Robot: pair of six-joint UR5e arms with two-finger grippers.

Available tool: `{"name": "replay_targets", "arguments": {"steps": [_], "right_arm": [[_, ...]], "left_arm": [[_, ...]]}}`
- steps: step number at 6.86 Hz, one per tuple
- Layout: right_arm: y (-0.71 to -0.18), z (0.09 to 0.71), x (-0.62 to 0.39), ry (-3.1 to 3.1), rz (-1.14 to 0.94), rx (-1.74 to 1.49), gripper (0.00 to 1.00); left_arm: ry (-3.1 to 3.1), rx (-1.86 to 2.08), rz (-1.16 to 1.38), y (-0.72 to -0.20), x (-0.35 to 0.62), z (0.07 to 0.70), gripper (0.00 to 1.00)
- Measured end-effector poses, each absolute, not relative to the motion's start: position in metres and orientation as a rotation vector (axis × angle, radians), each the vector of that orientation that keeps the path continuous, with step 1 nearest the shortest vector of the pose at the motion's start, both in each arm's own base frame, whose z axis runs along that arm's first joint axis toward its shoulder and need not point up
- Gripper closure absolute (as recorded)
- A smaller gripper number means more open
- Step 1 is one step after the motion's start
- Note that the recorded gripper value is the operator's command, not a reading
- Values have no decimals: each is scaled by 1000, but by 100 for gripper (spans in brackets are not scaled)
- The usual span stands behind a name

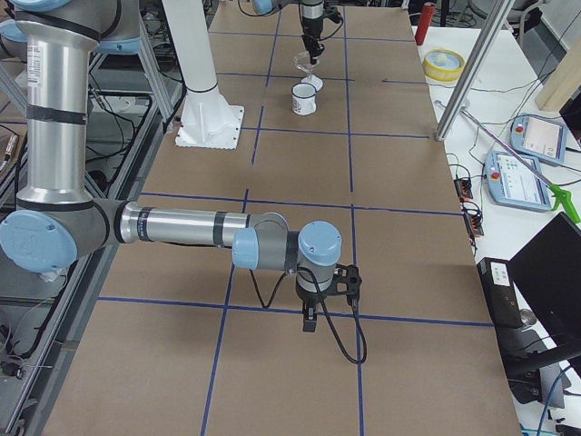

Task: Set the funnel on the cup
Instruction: 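Carry the glass funnel with the left gripper and lower it into the mug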

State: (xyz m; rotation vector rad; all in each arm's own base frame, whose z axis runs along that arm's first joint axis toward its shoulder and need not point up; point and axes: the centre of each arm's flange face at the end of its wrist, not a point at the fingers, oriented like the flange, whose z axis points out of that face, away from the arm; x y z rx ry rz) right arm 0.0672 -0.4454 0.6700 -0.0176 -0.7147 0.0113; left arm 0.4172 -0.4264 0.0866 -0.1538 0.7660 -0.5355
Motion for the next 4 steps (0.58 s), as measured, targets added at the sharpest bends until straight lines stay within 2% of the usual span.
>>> {"name": "replay_targets", "arguments": {"steps": [4], "right_arm": [[-445,670,67,-715,11,-18,0]], "left_arm": [[645,-172,-416,-452,483,120,100]]}}
